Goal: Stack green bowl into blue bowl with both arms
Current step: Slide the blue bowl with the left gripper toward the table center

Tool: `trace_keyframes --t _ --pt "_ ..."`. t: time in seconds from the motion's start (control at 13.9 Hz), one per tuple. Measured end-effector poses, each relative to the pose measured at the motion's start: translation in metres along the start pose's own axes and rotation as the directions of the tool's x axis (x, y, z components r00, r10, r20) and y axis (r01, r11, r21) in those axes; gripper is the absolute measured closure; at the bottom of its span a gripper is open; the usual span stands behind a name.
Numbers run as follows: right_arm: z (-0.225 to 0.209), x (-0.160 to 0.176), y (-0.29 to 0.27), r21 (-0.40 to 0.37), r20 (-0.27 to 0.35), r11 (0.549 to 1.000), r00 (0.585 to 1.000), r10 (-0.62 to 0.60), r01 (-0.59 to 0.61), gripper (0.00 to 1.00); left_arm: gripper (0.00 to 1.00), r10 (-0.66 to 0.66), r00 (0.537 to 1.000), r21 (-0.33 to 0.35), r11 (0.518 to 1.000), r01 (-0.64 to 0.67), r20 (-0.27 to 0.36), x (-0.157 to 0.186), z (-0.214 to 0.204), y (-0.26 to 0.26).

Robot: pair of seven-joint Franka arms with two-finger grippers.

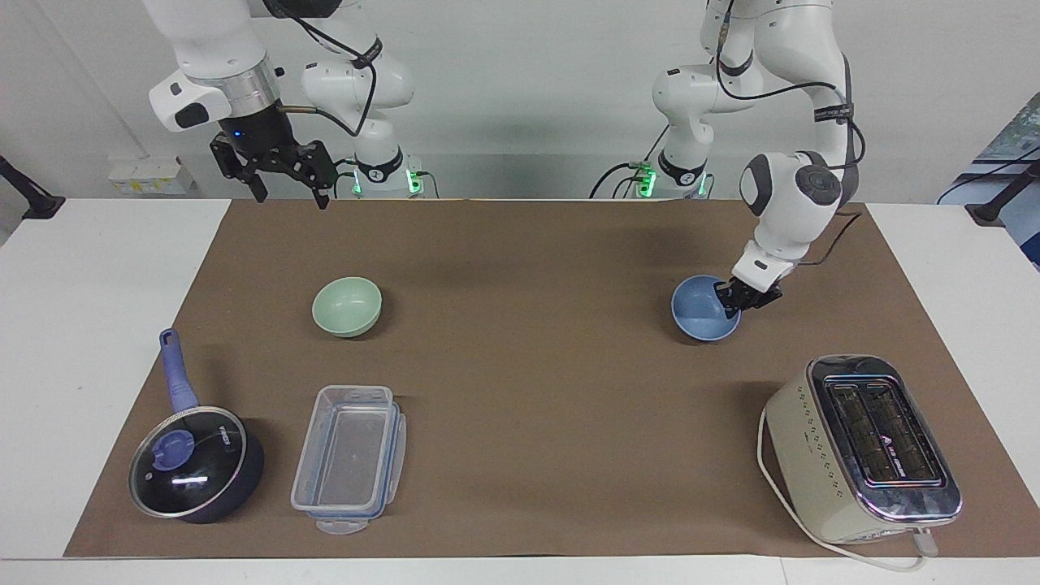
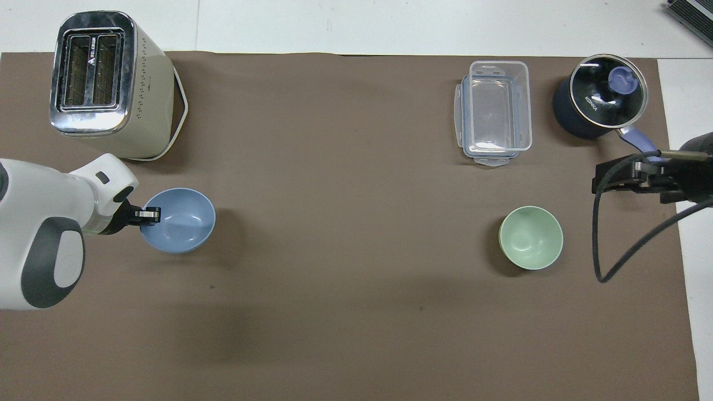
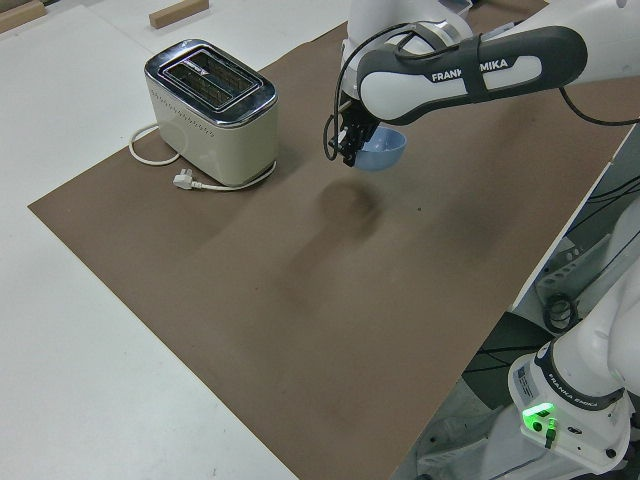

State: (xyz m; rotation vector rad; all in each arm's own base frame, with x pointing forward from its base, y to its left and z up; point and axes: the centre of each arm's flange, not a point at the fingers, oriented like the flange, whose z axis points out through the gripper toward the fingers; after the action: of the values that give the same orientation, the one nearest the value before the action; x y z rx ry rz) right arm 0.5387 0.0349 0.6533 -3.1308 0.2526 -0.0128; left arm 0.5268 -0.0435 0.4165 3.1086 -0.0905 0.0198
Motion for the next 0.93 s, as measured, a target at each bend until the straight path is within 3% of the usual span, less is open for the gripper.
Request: trace_keyframes --t 0.29,0.65,0.93 --pt "0.000 0.000 0.000 0.000 0.000 1.000 1.000 0.000 0.000 0.00 0.94 -0.037 0.999 0.000 0.999 0.037 0.017 -0.001 -0.036 0.039" --pt "0.000 0.000 0.000 0.000 0.000 1.000 1.000 0.000 0.000 0.00 0.94 -0.029 1.000 -0.034 0.999 0.029 0.010 -0.019 -0.030 0.142" --pt "0.000 0.000 0.000 0.000 0.000 1.000 1.000 0.000 0.000 0.00 0.94 0.017 0.999 -0.054 0.998 -0.019 -0.031 -0.045 0.009 0.216"
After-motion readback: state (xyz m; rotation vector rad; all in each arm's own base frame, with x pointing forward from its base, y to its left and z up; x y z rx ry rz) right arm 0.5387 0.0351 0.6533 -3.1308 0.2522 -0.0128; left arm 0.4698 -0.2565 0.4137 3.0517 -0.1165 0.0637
